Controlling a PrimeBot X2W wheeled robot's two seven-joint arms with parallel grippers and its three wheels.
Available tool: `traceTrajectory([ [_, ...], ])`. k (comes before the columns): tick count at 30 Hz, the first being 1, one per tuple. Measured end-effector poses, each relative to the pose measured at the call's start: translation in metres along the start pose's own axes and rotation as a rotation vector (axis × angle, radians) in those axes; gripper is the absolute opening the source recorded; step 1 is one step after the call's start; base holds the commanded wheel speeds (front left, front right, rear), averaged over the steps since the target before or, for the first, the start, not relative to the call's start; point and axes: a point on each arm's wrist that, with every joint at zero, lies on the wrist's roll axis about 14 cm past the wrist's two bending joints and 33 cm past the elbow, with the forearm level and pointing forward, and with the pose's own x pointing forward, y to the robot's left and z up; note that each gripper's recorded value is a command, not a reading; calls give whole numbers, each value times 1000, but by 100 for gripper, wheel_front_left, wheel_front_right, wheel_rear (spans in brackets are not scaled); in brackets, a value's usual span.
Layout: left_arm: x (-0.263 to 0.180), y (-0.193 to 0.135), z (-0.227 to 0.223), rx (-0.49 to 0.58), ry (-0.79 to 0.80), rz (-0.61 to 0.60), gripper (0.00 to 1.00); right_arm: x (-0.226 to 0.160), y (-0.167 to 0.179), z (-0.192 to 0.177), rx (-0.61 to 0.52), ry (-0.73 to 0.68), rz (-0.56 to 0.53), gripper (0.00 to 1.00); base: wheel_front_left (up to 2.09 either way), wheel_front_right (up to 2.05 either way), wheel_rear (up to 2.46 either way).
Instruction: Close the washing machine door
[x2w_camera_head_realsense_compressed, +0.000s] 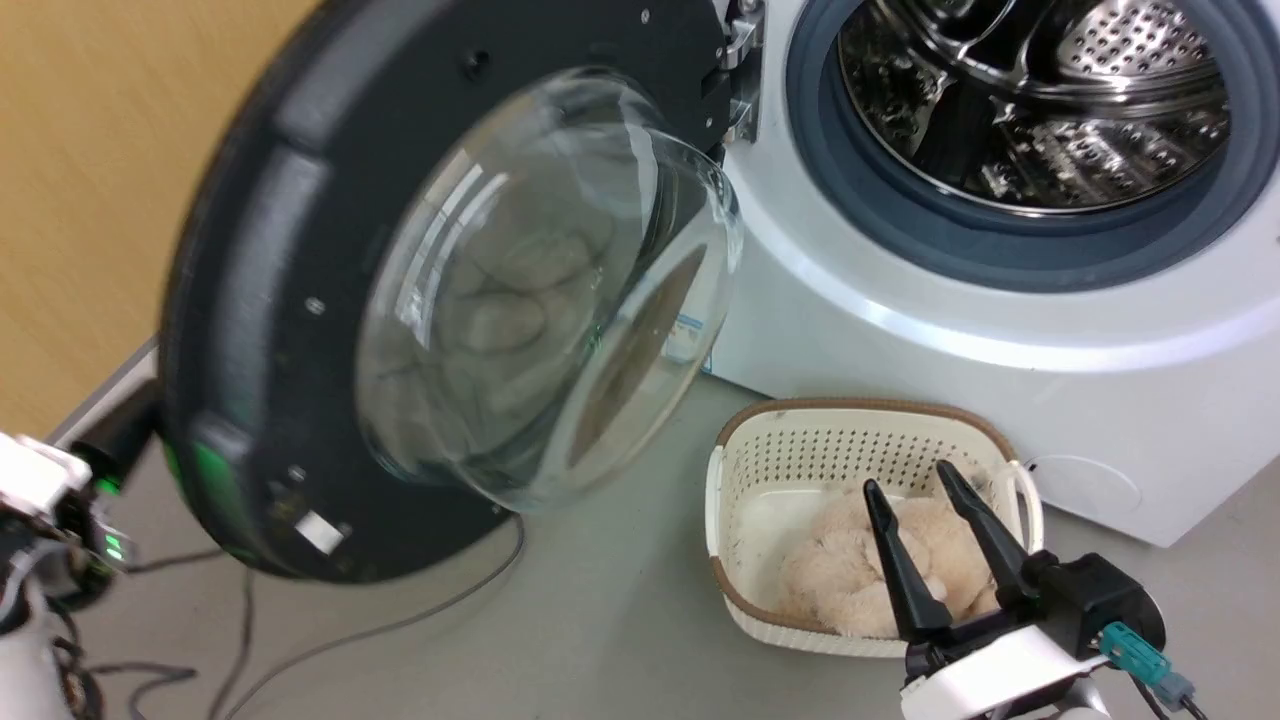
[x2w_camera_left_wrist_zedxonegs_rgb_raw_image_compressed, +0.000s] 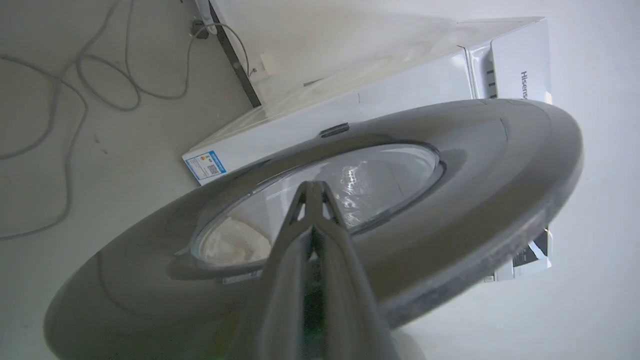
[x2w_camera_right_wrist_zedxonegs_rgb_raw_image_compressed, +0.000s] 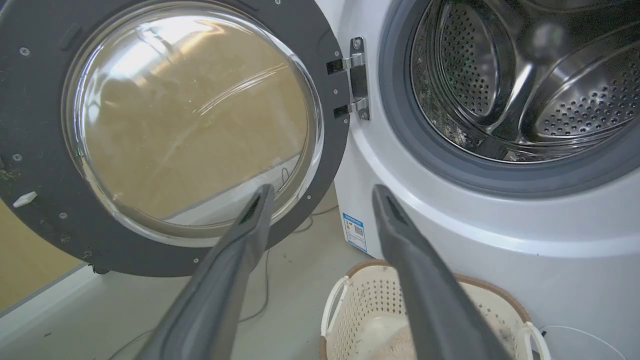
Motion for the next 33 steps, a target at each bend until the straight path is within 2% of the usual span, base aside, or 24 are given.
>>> traceTrajectory([
  [10, -11, -22, -86, -43, 259, -114, 0, -20, -16, 20, -14, -44, -85, 100, 0, 0, 0],
  [23, -17, -65, -193, -86, 538, -237, 0, -70, -59, 42, -48, -94, -272, 100, 0, 0, 0],
  [33, -1, -104, -266, -202, 690, -345, 0, -109, -90, 46, -62, -105, -414, 100, 0, 0, 0],
])
